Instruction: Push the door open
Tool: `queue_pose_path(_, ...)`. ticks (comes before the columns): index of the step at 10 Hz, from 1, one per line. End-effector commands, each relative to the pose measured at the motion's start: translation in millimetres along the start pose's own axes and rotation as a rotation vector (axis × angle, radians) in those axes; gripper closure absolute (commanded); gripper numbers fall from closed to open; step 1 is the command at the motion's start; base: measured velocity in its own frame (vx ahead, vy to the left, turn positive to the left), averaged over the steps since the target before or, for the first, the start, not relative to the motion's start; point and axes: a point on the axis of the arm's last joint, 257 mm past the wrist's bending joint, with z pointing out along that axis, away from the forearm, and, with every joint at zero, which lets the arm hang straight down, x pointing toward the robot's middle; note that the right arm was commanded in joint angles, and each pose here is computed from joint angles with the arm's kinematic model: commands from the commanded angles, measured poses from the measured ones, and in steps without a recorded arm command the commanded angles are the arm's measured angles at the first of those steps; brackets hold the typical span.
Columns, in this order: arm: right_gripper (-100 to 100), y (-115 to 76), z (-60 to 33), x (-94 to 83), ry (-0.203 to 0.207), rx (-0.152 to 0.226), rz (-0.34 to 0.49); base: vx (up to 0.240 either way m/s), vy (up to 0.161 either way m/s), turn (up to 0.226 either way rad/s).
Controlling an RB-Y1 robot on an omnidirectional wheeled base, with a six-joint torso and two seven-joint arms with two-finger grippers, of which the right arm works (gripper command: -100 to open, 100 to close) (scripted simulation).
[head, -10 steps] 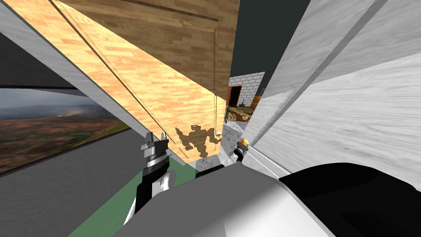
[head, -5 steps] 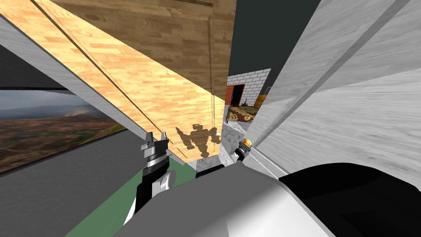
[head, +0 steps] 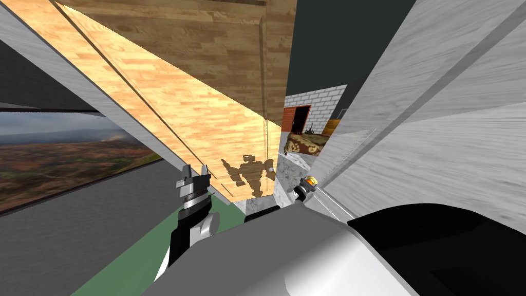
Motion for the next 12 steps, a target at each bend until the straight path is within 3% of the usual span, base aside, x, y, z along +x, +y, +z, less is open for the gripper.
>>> queue_pose_path(1,100,21.4,11.9,7.6,0.023,-0.074,-0.003,0.035,-0.118,0.120)
queue_pose_path(2,100,21.4,11.9,7.6,0.023,-0.074,-0.003,0.024,-0.113,0.092)
queue_pose_path(3,100,32.3,11.2,7.3,0.022,-0.121,-0.001,0.027,-0.115,0.141)
queue_pose_path(4,100,32.3,11.2,7.3,0.022,-0.121,-0.001,0.025,-0.103,0.065)
queue_pose_path(7,100,47.8,8.1,6.0,0.017,-0.190,0.000,0.020,-0.092,0.092)
queue_pose_path(8,100,57.7,4.8,4.6,0.011,-0.235,0.000,0.021,-0.131,0.171)
queue_pose_path(10,100,57.7,4.8,4.6,0.011,-0.235,0.000,0.014,-0.092,0.034)
queue_pose_path(11,100,71.0,-2.5,1.4,0.000,-0.297,-0.001,0.046,-0.128,0.158)
queue_pose_path(12,100,75.0,-5.3,0.2,-0.005,-0.317,-0.001,0.005,-0.156,0.167)
